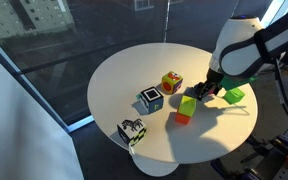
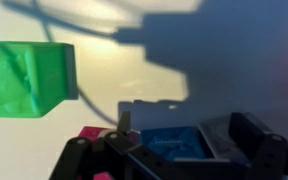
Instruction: Take the purple block off of the green block
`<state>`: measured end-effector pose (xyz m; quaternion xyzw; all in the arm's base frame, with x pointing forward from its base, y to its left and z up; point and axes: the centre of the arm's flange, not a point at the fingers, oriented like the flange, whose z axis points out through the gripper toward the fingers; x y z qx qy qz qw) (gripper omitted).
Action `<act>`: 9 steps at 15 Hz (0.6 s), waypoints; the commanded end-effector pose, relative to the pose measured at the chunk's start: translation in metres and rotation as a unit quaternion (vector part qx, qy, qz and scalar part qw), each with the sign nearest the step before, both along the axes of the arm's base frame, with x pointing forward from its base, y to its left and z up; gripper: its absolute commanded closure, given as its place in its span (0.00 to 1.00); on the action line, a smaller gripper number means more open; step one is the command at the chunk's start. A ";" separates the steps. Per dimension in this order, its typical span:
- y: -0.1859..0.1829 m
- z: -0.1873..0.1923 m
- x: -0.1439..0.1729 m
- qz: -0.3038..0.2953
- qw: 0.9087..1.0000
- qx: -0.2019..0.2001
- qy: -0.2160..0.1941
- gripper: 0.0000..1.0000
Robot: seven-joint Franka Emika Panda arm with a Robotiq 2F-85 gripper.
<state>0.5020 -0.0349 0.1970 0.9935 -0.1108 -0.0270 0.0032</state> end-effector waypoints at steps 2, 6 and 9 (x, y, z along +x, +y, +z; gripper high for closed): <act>0.002 0.015 0.001 -0.010 1.000 0.005 -0.004 0.00; 0.002 0.025 -0.001 -0.010 1.000 0.009 -0.002 0.00; 0.003 0.031 -0.002 -0.009 1.000 0.010 -0.003 0.00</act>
